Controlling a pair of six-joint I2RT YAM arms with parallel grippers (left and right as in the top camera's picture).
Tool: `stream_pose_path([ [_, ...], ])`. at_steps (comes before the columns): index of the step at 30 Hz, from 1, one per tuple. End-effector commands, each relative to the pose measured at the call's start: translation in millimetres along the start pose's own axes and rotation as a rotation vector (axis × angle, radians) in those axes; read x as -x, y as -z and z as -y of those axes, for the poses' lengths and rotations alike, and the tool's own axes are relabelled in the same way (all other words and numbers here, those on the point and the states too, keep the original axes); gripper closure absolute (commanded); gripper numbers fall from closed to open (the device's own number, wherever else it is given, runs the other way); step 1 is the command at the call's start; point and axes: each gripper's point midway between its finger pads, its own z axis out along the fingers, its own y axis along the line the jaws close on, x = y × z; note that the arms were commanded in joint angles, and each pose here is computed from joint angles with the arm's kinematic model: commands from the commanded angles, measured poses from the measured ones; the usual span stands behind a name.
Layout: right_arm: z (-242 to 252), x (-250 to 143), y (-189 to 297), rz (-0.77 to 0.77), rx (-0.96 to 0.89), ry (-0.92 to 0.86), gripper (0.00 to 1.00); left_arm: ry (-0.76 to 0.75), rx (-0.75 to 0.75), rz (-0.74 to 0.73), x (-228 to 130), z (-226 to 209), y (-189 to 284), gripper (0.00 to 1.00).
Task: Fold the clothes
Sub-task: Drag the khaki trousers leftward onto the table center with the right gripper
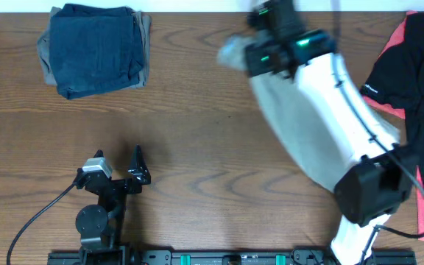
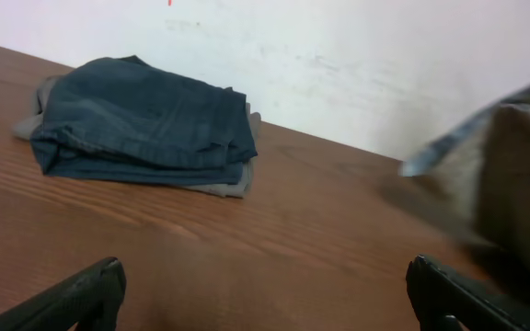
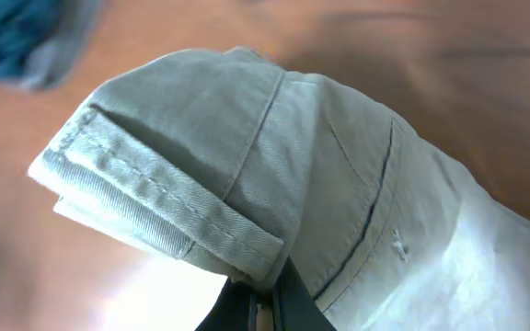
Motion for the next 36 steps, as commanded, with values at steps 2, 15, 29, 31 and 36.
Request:
stream_pose_path([
  [2,-71,-22,-16,-0.062,0.112,0.119,0.99,0.000,0.002,-0.049,-16,-3,-1,0.02],
  [15,-208,-83,0,-0.183,0.368,0.260,0.99,0.000,0.002,-0.049,-16,-3,-1,0.02],
  [29,-188,-88,30,-0.231,0.358,0.224,0.01,0.000,0.002,-0.049,-16,-3,-1,0.02],
  [31,-183,-88,30,-0.239,0.351,0.215,0.01,0.000,0.002,-0.049,-16,-3,-1,0.02],
  [36,-159,-83,18,-0.218,0.231,0.212,0.05,0.000,0.002,-0.049,-16,-3,-1,0.02],
])
